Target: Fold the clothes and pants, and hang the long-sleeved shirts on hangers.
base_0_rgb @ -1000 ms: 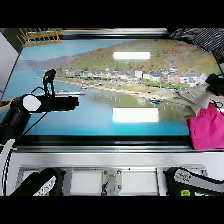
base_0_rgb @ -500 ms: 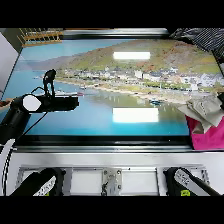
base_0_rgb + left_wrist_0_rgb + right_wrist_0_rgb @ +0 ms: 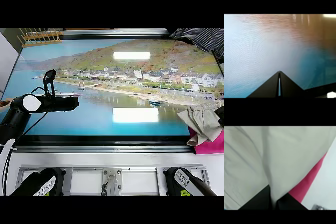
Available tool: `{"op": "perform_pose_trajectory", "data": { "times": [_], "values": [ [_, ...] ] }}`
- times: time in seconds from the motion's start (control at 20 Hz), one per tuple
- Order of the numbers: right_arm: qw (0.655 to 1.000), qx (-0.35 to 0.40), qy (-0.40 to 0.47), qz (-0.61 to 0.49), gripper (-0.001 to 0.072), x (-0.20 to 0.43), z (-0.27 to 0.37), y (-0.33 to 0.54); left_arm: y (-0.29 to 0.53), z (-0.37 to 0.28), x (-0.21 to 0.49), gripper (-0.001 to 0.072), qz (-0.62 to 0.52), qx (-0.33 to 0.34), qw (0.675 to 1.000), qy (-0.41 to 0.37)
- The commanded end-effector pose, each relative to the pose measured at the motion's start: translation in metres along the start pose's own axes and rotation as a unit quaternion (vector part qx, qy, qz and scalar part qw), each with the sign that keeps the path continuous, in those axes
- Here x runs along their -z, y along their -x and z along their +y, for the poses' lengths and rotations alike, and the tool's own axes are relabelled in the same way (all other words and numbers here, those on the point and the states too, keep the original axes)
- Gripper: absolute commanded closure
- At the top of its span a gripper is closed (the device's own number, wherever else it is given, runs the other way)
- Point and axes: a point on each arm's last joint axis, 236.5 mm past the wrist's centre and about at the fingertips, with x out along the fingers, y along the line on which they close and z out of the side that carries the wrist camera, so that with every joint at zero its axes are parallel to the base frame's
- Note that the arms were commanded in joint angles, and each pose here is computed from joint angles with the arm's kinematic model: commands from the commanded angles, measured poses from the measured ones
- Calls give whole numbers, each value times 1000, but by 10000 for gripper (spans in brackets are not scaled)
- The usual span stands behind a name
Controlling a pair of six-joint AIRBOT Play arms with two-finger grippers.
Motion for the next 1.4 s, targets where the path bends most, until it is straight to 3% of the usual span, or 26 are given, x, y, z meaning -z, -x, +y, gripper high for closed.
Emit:
{"op": "perform_pose_trajectory", "data": {
  "times": [0.0,0.1,0.15,0.2,0.25,0.4,0.55,0.7,0.85,1.0,1.1,1.15,1.25,1.3,1.35],
  "values": [
    [998,50,7,36,685,21,-24,-5,0,0,0,705,0,0,1000,-1],
    [997,70,15,43,683,24,-34,-5,0,0,0,705,0,0,1000,-1],
    [996,72,35,47,603,24,-37,-5,0,0,0,705,0,0,1000,-1],
    [994,73,59,51,360,25,-39,-5,0,0,0,705,0,0,1000,-2],
    [992,75,86,54,67,24,-42,-5,0,0,0,705,1,0,1000,-2],
    [989,46,138,10,37,6,-38,6,0,0,0,705,0,0,1000,-2],
    [972,-70,199,-103,37,-12,13,54,0,0,0,705,0,0,1000,-2],
    [918,-218,290,-158,37,21,81,118,0,0,0,705,0,1,1000,-1],
    [852,-354,358,-140,37,89,137,171,0,0,0,705,0,0,1000,-2],
    [793,-423,423,-113,37,148,165,203,0,0,-1,705,-1,1,1000,-2],
    [772,-435,452,-104,44,171,172,210,0,0,-1,705,-1,1,1000,-2],
    [763,-439,463,-102,174,179,174,213,0,0,-1,705,-1,1,1000,-2],
    [755,-444,473,-98,623,188,175,216,0,0,0,705,-1,0,1000,-2],
    [754,-444,474,-98,691,189,176,217,0,0,-1,705,-2,1,1000,-2],
    [754,-445,474,-97,691,189,176,217,0,0,0,705,-1,0,1000,-2]
  ]
}}
